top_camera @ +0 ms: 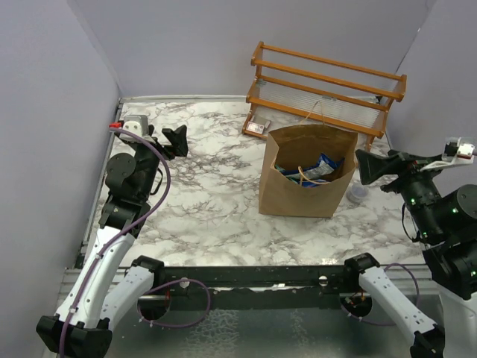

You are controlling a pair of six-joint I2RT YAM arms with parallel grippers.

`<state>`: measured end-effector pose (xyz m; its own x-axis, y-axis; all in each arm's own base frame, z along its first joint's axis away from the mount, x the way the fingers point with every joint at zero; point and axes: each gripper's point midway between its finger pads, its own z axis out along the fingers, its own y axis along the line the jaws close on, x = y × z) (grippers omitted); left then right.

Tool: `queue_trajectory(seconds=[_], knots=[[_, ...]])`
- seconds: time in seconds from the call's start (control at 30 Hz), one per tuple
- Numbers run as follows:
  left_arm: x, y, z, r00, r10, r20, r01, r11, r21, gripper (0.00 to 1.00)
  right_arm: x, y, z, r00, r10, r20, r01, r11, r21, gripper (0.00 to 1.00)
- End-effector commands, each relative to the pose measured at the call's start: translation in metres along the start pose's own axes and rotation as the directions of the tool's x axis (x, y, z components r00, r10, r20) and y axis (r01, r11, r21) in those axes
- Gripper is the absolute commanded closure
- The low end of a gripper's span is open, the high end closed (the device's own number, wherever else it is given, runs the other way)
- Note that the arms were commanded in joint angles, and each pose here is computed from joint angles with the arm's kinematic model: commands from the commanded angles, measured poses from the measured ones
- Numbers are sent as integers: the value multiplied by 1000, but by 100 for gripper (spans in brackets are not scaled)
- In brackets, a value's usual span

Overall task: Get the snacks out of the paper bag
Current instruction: Move the paper bag to the center of the board.

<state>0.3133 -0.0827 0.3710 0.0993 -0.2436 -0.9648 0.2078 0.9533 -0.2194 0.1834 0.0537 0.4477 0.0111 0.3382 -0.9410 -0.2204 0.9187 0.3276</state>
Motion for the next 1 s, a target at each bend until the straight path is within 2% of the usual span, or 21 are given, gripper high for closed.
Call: queue_trajectory(seconds=[0.0,0.13,0.33,0.5,0.67,0.8,0.97], knots=[[-29,1,1,996,-21,83,23,1000,-20,1,6,-18,6,995,-85,-57,90,992,87,1],[-29,1,2,996,-24,87,26,999,-19,1,16,-16,20,980,-151,-128,160,985,61,1],[-29,1,4,996,-25,88,27,999,-20,1,19,3,32,967,-213,-139,206,977,-62,1],[-29,0,4,996,-31,87,32,999,-13,1,4,-2,53,969,-215,-124,217,976,3,1],[-29,-3,3,995,-36,91,37,999,-4,1,-5,-1,93,963,-248,-109,252,967,31,1],[-25,-8,3,996,-40,80,39,999,11,1,17,4,135,963,-209,-168,214,977,11,1],[-20,-18,5,997,-45,62,42,998,44,1,60,7,184,934,-198,-297,199,980,-28,1]])
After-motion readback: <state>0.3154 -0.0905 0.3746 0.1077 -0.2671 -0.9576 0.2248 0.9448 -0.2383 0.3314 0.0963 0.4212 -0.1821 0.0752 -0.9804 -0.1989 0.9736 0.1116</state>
